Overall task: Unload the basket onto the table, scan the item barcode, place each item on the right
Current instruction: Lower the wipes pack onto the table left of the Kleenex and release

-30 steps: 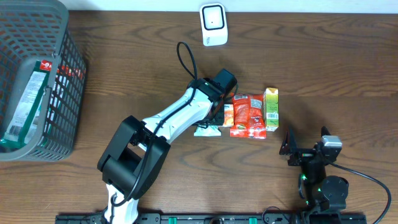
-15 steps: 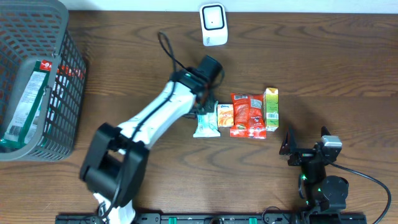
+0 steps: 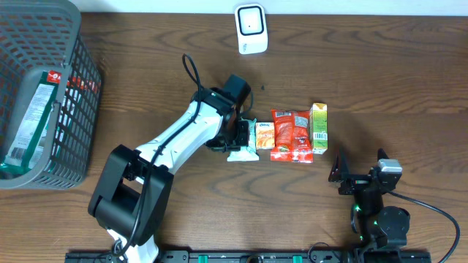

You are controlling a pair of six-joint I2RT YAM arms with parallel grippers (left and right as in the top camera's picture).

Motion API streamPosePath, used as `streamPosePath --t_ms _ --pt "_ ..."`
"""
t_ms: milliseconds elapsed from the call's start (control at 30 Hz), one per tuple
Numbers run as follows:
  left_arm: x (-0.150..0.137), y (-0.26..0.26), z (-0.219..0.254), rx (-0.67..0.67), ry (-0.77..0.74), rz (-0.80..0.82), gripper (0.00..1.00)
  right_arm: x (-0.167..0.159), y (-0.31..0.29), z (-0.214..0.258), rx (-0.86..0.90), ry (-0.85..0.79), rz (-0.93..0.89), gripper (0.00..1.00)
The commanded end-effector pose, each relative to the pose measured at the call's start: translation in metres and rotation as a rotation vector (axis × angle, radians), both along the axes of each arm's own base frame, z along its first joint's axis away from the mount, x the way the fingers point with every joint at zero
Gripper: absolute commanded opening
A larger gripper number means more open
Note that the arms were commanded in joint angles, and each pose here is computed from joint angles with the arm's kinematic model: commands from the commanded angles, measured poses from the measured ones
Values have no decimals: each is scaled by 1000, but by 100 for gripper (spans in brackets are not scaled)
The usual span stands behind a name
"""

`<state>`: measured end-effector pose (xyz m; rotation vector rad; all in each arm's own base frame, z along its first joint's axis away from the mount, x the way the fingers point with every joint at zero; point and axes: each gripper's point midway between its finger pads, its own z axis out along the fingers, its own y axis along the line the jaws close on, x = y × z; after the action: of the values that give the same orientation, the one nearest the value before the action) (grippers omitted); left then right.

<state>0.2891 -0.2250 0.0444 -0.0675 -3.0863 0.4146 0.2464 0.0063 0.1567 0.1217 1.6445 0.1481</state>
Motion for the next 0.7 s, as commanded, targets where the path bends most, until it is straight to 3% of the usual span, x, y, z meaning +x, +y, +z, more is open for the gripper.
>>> streamPosePath --t_ms 0,367,667 --pt "-4 0 -10 -16 0 -13 8 0 0 -1 -11 0 2 99" --pt "-9 3 -39 -36 -34 -13 8 0 0 -1 -11 0 2 99" --pt "22 -9 41 -134 -235 -30 12 0 0 -1 -11 0 2 99"
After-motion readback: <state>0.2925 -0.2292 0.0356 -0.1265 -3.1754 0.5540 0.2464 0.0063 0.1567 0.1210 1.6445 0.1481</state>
